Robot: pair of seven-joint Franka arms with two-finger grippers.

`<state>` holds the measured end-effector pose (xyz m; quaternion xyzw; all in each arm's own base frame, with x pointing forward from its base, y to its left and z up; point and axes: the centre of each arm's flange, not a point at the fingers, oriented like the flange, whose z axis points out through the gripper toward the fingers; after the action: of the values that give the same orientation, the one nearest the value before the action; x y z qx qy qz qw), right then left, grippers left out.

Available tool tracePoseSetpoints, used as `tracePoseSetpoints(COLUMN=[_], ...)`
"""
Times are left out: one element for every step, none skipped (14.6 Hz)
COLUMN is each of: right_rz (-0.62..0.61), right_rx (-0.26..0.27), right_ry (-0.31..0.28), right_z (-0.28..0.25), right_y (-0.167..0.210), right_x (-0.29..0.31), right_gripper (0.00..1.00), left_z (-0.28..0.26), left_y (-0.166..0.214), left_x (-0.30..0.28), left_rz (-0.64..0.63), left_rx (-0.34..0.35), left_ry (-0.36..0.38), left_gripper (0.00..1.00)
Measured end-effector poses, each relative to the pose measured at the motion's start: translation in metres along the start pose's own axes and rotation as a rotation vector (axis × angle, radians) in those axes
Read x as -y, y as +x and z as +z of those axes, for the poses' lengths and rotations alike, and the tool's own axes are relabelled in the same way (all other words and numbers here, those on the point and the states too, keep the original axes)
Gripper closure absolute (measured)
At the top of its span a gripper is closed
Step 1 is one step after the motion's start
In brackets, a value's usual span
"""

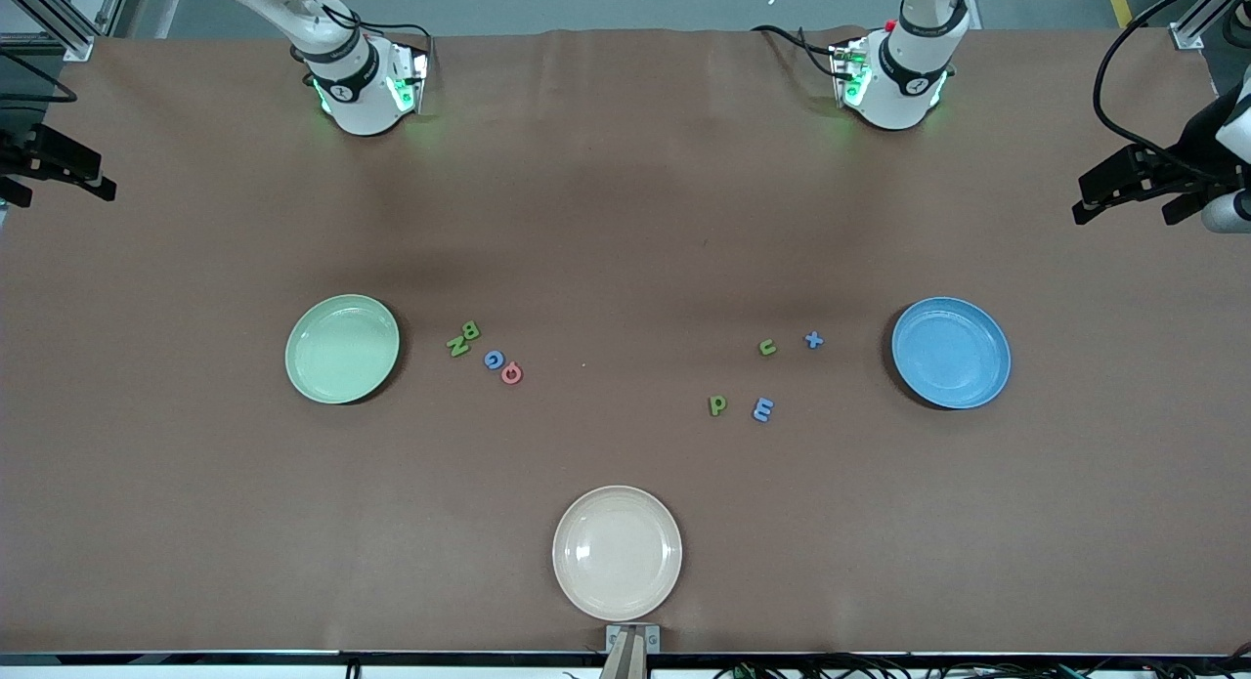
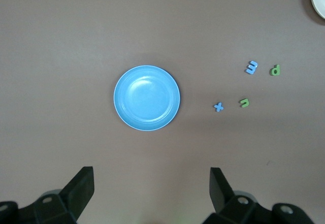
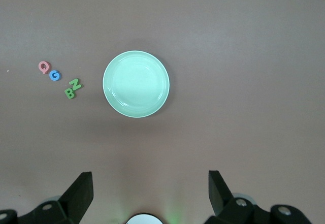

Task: Sort upper and lower case letters into plates
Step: 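Reach the left gripper to the blue x while the right gripper reaches the N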

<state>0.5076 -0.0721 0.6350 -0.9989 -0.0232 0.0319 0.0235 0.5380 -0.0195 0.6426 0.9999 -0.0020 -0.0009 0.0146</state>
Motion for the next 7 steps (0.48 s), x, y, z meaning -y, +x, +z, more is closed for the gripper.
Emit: tracePoseSetpoints(right_rz=[0.0,0.001,0.001,0.002,0.002,0.002,0.002], right_rx=[0.0,0.0,0.0,0.0,0.0,0.0,0.0], right_ry=[0.0,0.0,0.0,0.0,0.0,0.0,0.0], right_z=[0.0,0.0,0.0,0.0,0.0,0.0,0.0], right_y=[0.0,-0.0001,-0.0001,-0.0001,-0.0002,-0.0002,-0.0002], right_x=[-0.0001,-0.0004,-0.0006,-0.0008,-0.0009,-0.001,-0.001], right_gripper=[0.0,0.0,0.0,0.0,0.0,0.0,0.0], left_z=[0.0,0.0,0.0,0.0,0.0001,0.0006,0.0026], left_y=[0.0,0.0,0.0,0.0,0.0001,0.0003,0.0008], left_x=[0.0,0.0,0.0001,0.0002,0.0003,-0.0001,-0.0013], left_rz=[0.0,0.0,0.0,0.0,-0.001,-0.001,0.001], left_rx=[0.0,0.0,0.0,0.0,0.0,0.001,0.005], left_ry=[0.0,0.0,0.0,0.0,0.0,0.0,0.0], left_gripper=[0.0,0.0,0.0,0.0,0.0,0.0,0.0])
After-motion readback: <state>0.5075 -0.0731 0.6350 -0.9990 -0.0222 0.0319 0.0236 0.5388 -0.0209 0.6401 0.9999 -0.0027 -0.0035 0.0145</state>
